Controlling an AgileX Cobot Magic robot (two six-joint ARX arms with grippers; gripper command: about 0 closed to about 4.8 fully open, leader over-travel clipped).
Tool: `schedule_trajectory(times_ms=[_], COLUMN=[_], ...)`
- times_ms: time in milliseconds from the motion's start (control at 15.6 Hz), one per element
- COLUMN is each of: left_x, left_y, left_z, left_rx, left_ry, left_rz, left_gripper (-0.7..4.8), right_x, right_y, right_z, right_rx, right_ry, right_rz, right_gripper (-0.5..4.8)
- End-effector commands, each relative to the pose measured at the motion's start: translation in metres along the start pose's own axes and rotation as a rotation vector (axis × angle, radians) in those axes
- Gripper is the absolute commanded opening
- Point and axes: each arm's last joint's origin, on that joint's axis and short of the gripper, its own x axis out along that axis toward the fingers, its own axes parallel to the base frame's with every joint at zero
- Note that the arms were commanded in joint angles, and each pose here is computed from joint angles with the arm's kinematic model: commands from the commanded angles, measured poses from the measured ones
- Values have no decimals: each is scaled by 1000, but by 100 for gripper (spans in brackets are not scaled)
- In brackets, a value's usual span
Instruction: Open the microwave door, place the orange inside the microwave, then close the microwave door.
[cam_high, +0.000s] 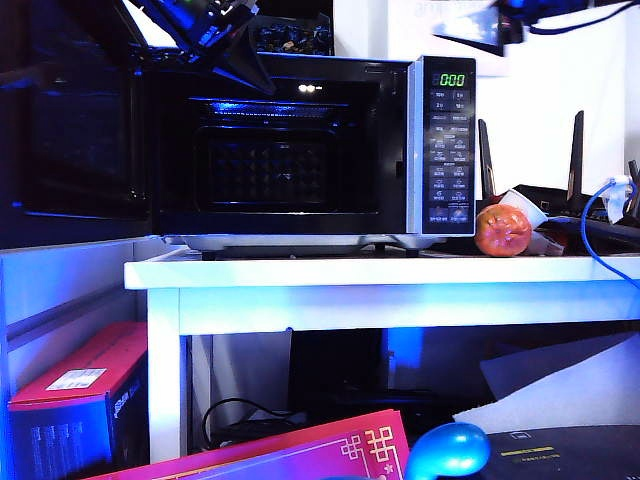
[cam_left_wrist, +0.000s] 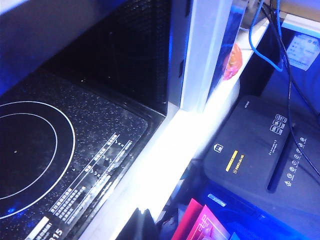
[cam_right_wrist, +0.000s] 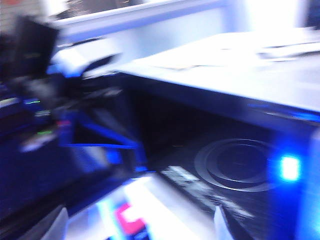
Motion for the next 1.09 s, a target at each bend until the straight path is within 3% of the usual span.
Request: schedule_trajectory(times_ms=[64, 193, 257, 642, 899, 1092], left_x=[3, 3, 3, 3, 2, 2], left_y=[0, 0, 0, 1, 1, 1], left_z=[-1, 0, 0, 2, 3, 6], left_rx=[16, 32, 34, 36, 17, 7], left_ry=[-7, -11, -13, -30, -33, -56], left_rz=[-7, -6, -5, 0, 1, 8], left_gripper=[-5, -5, -5, -5, -5, -5], right_x=[-10, -17, -19, -26, -18, -12], right_y=[-6, -13, -16, -30, -59, -78], right_z=[5, 1, -3, -28, -66, -89], right_rx=[-27, -34, -49, -265, -283, -303], right_ry=[-21, -1, 28, 284, 392, 406], right_rz=[-115, -219, -269, -583, -663, -688], right_gripper=[442, 447, 478, 479, 479, 479])
